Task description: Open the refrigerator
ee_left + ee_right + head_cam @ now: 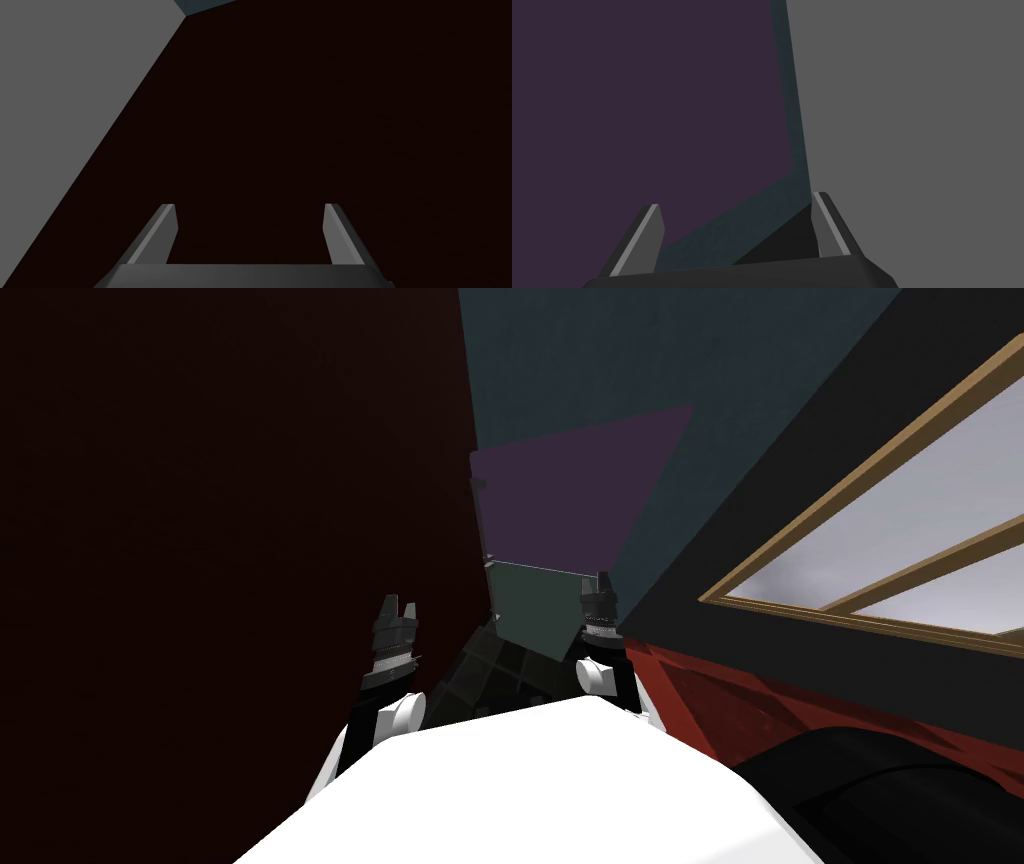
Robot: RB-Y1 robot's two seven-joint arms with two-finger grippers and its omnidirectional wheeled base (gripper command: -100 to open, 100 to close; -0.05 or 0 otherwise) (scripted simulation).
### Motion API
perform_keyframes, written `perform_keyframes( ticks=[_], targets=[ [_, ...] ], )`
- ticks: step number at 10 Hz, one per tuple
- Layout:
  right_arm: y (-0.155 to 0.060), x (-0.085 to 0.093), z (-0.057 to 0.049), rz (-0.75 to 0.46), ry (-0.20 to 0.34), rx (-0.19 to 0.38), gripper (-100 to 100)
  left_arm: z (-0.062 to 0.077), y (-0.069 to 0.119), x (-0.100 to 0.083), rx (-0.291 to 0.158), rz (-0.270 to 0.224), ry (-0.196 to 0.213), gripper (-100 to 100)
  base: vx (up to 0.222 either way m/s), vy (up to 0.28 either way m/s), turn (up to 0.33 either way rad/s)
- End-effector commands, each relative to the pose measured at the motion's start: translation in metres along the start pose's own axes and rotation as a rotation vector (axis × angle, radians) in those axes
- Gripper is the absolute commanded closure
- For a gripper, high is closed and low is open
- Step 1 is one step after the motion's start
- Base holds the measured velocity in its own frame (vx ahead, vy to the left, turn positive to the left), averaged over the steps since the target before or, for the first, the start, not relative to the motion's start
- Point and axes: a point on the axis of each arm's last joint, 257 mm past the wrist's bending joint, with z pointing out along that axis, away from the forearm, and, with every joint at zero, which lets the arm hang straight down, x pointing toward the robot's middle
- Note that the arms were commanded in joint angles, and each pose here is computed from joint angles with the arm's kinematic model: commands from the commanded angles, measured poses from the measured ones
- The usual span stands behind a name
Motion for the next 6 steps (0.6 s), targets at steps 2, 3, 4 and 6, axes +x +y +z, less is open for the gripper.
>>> perform_keyframes(
  ticks=[2, 3, 4, 6],
  targets=[
    [0.0, 0.0, 0.0, 0.0, 0.0, 0.0, 0, 0.0, 0.0, 0.0, 0.0, 0.0, 0.0, 0, 0.0, 0.0, 0.0],
    [0.0001, 0.0, 0.0, 0.0, 0.0, 0.0, 0, 0.0, -0.0001, 0.0, 0.0, 0.0, 0.0, 0, 0.0, 0.0, 0.0],
    [0.0001, 0.0, 0.0, 0.0, 0.0, 0.0, 0, 0.0, -0.0001, 0.0, 0.0, 0.0, 0.0, 0, 0.0, 0.0, 0.0],
    [0.0001, 0.0, 0.0, 0.0, 0.0, 0.0, 0, 0.0, -0.0001, 0.0, 0.0, 0.0, 0.0, 0, 0.0, 0.0, 0.0]
  ],
)
